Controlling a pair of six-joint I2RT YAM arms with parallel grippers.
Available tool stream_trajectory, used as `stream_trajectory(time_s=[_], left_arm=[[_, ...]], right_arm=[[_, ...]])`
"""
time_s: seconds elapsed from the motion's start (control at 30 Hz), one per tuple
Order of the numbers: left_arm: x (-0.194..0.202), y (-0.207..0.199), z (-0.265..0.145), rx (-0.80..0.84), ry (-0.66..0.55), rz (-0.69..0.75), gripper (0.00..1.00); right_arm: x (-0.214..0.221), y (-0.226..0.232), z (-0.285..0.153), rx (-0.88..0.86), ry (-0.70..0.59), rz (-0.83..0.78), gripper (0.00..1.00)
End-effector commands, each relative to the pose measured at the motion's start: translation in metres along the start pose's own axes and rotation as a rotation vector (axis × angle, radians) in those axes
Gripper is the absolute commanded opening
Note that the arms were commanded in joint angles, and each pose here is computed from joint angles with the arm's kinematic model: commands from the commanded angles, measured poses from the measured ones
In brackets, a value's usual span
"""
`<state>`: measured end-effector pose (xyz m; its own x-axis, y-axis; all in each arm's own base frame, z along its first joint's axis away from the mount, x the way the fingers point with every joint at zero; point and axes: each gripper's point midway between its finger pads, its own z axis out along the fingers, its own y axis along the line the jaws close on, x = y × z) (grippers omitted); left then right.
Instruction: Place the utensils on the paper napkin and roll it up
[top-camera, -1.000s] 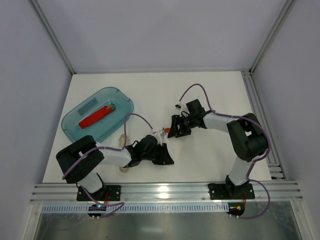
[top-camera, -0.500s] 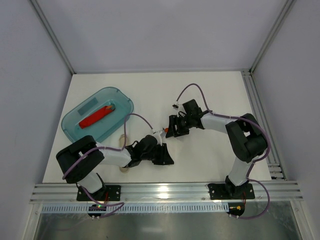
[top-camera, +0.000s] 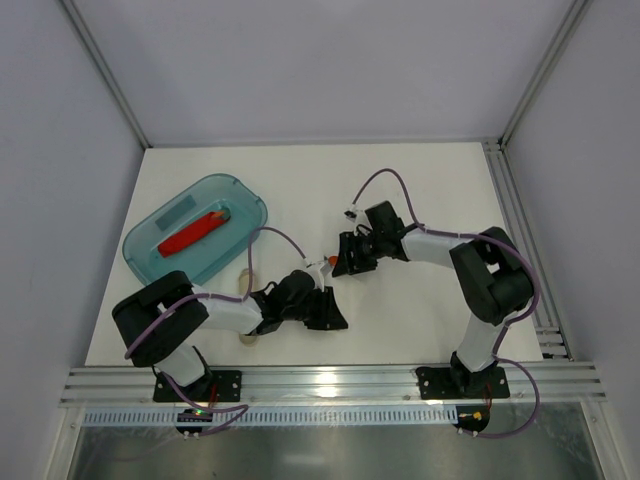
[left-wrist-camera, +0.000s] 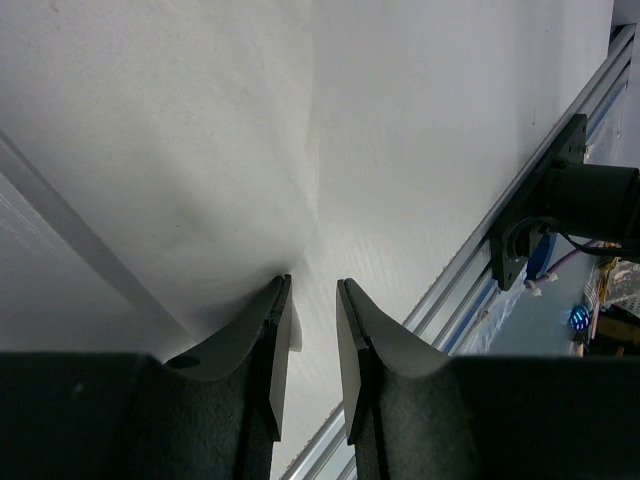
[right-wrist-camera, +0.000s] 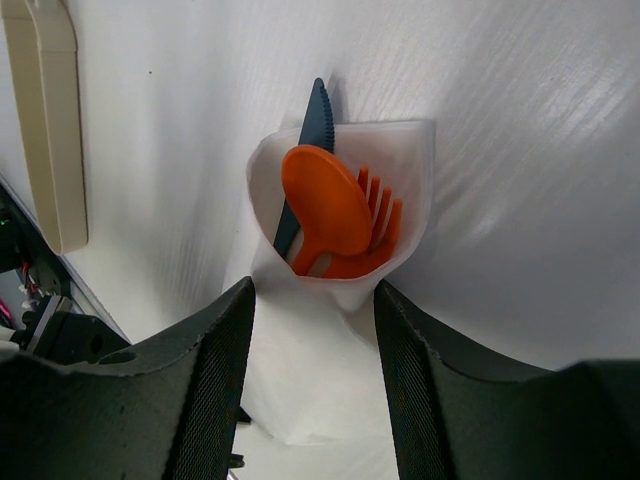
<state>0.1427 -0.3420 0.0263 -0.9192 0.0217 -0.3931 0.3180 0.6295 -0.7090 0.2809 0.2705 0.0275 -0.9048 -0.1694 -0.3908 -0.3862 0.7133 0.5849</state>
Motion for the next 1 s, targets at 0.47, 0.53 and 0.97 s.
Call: stream_trajectory(time_s=[0.47, 0.53, 0.97], left_arm=[[0.011, 0.019, -0.002, -0.044, 0.032, 0.008, 0.29], [0.011, 0.019, -0.003, -0.045, 0.031, 0.008, 0.29], [-0.008, -0.001, -0.009, -0.016, -0.01, 0.012, 0.4]], right_arm=[[0.049, -0.023, 0.012, 0.013, 0.102, 0.06, 0.29], [0.05, -0.023, 0.012, 0.0, 0.1, 0.071, 0.25], [0.016, 0.005, -0.004, -0.19, -0.032, 0.072, 0.04]])
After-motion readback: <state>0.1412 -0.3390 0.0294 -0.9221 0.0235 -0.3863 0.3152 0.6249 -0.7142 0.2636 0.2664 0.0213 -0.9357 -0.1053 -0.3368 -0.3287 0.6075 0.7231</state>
